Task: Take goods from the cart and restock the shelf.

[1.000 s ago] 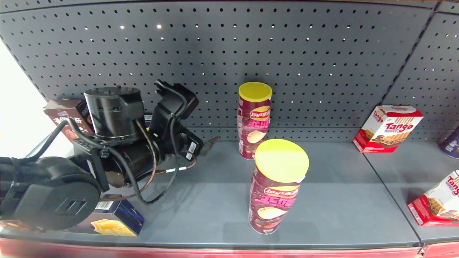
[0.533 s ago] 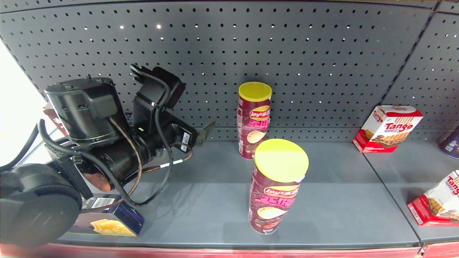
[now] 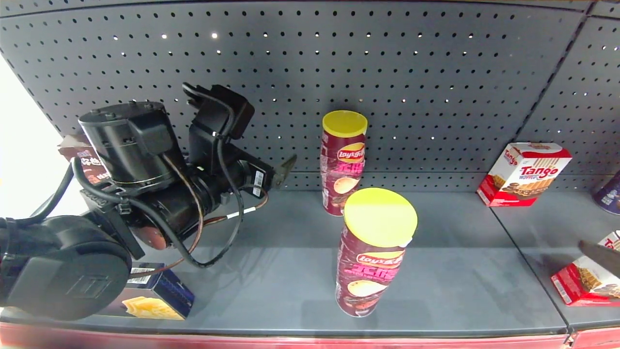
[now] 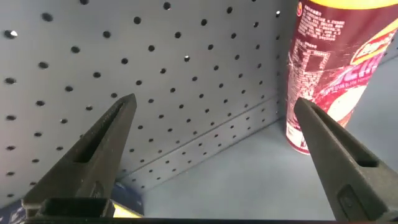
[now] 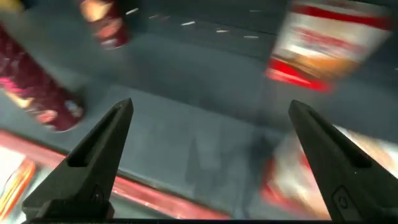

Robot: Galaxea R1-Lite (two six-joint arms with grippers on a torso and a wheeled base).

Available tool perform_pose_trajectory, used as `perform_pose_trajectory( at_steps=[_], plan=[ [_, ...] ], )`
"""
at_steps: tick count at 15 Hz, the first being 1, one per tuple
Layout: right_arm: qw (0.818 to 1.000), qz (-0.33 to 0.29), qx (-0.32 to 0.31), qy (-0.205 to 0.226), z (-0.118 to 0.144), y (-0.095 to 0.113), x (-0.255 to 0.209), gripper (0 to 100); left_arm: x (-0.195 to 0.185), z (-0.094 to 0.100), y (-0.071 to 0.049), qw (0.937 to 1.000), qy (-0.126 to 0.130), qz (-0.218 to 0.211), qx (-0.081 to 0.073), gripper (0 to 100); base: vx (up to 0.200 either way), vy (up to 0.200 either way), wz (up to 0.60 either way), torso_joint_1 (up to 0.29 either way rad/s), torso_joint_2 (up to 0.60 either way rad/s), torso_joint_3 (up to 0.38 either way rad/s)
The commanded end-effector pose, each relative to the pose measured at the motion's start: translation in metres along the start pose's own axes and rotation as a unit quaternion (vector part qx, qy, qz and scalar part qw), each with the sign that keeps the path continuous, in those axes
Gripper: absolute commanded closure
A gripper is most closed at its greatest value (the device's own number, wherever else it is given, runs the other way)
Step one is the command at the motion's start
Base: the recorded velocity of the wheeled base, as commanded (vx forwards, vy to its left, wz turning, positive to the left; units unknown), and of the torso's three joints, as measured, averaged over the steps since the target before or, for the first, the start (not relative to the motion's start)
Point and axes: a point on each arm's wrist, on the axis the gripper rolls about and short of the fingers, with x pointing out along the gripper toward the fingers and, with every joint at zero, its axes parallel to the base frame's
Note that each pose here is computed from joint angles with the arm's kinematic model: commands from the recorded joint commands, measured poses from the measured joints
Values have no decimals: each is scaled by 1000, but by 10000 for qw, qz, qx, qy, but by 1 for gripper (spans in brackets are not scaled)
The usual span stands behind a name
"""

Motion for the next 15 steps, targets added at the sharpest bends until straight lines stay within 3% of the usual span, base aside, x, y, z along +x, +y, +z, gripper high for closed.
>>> perform_pose_trajectory(
  at_steps=[1,8,15],
  plan=[
    [9936,885,-248,657,2,18,71,0,6,-4,-2,10000,55,-11,9,0,0,0,0,0,0,0],
    [9859,1244,-462,1017,-16,46,93,0,10,-11,-6,9999,105,-28,16,0,0,0,0,0,0,0],
    [9799,1479,-588,1204,-24,58,96,0,10,-10,-6,10000,83,-21,20,0,0,0,0,0,0,0]
  ],
)
